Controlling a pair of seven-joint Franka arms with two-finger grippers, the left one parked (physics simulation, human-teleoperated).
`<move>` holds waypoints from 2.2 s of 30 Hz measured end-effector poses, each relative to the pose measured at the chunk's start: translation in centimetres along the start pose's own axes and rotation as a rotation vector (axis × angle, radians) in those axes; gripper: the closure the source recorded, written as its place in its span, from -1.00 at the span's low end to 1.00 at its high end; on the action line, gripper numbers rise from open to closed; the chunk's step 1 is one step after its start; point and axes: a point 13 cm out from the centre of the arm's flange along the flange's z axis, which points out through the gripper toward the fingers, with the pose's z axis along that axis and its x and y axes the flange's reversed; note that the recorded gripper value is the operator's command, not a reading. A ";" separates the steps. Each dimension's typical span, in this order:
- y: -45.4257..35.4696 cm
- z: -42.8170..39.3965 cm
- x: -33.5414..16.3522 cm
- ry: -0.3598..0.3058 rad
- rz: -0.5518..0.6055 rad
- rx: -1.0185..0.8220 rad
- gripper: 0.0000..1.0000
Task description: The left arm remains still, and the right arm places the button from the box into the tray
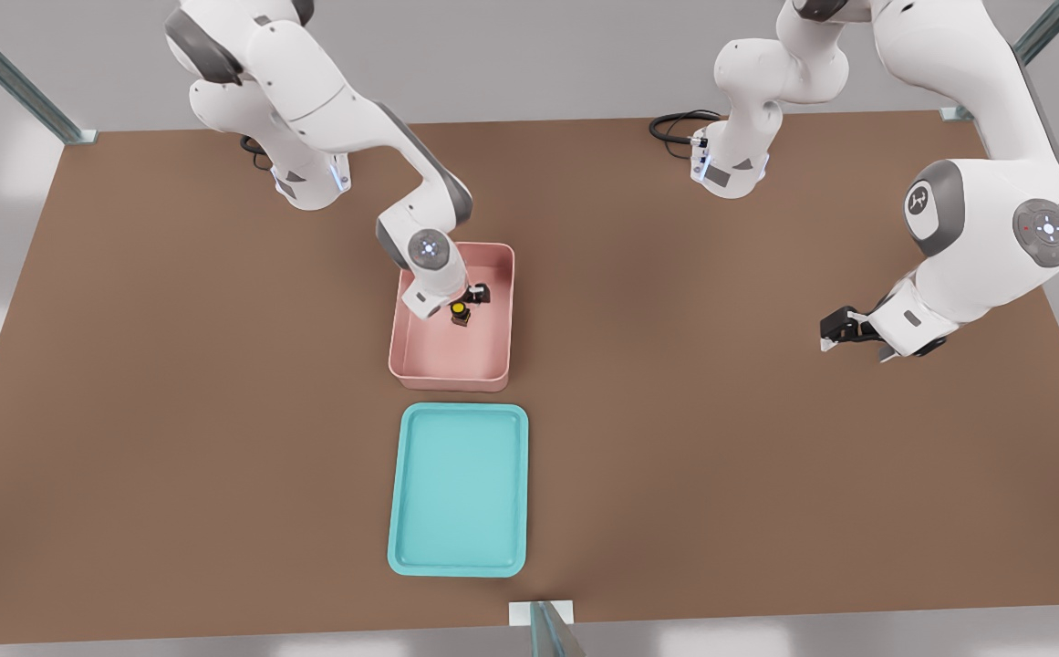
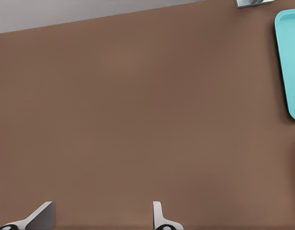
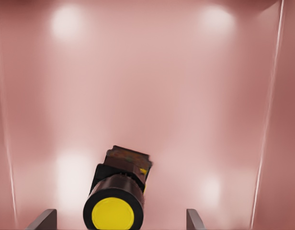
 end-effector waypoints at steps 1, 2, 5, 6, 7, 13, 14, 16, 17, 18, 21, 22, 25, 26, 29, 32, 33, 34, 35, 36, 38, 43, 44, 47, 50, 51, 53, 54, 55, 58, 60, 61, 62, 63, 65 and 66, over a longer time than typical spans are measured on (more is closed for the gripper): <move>-0.1 0.0 -0.1 -0.001 0.008 0.000 -1.00; -0.3 0.0 -0.3 -0.002 0.019 0.000 -1.00; -0.8 0.1 -0.8 -0.004 0.045 0.001 -1.00; -0.8 0.2 -0.9 -0.004 0.051 0.001 -1.00; -0.8 0.2 -0.9 -0.004 0.057 0.001 -1.00; -0.5 -0.1 -1.2 -0.011 0.080 -0.006 -1.00; -0.4 -0.1 -1.2 -0.011 0.083 -0.006 -1.00; -0.2 0.0 -1.2 -0.011 0.088 -0.007 -0.92; 0.0 0.0 -1.1 -0.011 0.088 -0.006 -0.85; 0.1 0.1 -1.0 -0.010 0.089 -0.006 -0.77; 0.2 0.1 -1.1 -0.011 0.100 -0.006 -0.47; 0.2 0.1 -1.1 -0.011 0.103 -0.007 -0.39; 0.3 -0.2 -1.1 -0.014 0.113 -0.009 -0.26; 0.3 -0.4 -1.2 -0.015 0.116 -0.010 -0.18; 0.2 -0.4 -1.2 -0.014 0.123 -0.010 -0.11; 0.2 -0.3 -1.1 -0.012 0.130 -0.008 -0.07; 0.2 -0.3 -1.1 -0.012 0.132 -0.008 -0.07; 0.2 -0.3 -1.1 -0.011 0.133 -0.008 -0.03; 0.2 -0.3 -1.1 -0.012 0.134 -0.008 -0.02; 0.2 -0.3 -1.1 -0.012 0.136 -0.009 0.02; 0.2 -0.5 -1.2 -0.014 0.139 -0.010 0.03; 0.2 -1.7 -1.4 -0.022 0.145 -0.017 0.01; 0.3 -2.1 -1.4 -0.025 0.145 -0.019 0.02; 0.7 -5.1 -2.8 -0.058 0.154 -0.044 0.02; 2.2 -10.4 -6.3 -0.109 0.164 -0.081 0.02; 2.5 -12.5 -7.6 -0.127 0.168 -0.089 0.02; 2.5 -16.3 -10.5 -0.158 0.187 -0.099 0.02; 2.4 -17.8 -11.8 -0.168 0.196 -0.098 0.02; 2.2 -19.1 -13.2 -0.177 0.206 -0.095 0.02; 1.2 -21.7 -17.8 -0.187 0.249 -0.085 0.02; -0.2 -22.5 -21.5 -0.186 0.291 -0.079 0.02; -0.6 -22.6 -23.0 -0.183 0.305 -0.075 0.02; -0.8 -22.8 -24.8 -0.184 0.319 -0.076 0.02; -1.1 -22.5 -26.1 -0.179 0.330 -0.071 0.02; -1.7 -21.3 -28.2 -0.167 0.347 -0.055 0.02; -1.9 -20.1 -28.8 -0.156 0.353 -0.043 0.02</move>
